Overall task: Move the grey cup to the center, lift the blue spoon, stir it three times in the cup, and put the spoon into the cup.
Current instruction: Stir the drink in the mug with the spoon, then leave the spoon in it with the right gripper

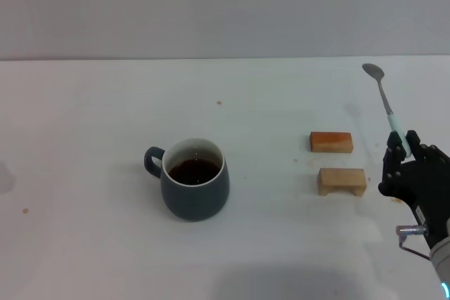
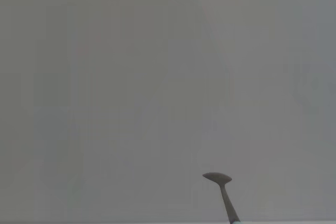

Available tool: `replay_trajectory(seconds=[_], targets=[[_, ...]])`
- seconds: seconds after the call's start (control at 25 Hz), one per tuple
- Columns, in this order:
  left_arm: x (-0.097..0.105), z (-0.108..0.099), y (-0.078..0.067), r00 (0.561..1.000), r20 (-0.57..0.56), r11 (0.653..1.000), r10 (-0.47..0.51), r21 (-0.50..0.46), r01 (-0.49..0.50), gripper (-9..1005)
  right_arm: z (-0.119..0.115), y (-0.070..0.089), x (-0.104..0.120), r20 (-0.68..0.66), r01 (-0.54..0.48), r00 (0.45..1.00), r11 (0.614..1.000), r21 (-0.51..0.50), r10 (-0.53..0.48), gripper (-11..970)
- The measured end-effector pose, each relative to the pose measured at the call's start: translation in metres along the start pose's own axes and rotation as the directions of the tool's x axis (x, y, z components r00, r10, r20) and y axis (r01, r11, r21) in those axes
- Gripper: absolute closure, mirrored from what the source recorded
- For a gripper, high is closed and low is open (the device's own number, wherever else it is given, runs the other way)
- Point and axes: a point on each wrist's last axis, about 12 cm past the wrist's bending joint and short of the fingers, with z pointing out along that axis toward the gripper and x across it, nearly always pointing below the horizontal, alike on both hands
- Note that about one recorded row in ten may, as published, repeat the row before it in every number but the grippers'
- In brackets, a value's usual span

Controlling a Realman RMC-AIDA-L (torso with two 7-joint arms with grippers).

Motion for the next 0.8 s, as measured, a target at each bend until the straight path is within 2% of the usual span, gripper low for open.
replay_trajectory(seconds=[0.24, 0.8], targets=[[0.000, 0.001, 0.001, 1.000, -0.001, 1.000, -0.001, -0.003, 0.001, 995, 0.002, -0.007, -0.007, -0.001, 0.017, 1.000, 0.997, -0.078, -0.017, 800], [0.001, 0.000, 0.001, 1.000, -0.006, 1.000, 0.003, -0.005, -0.003, 996, 0.004, -0.012, -0.022, -0.006, 0.074, 0.997, 0.970, -0.233, -0.077, 800]])
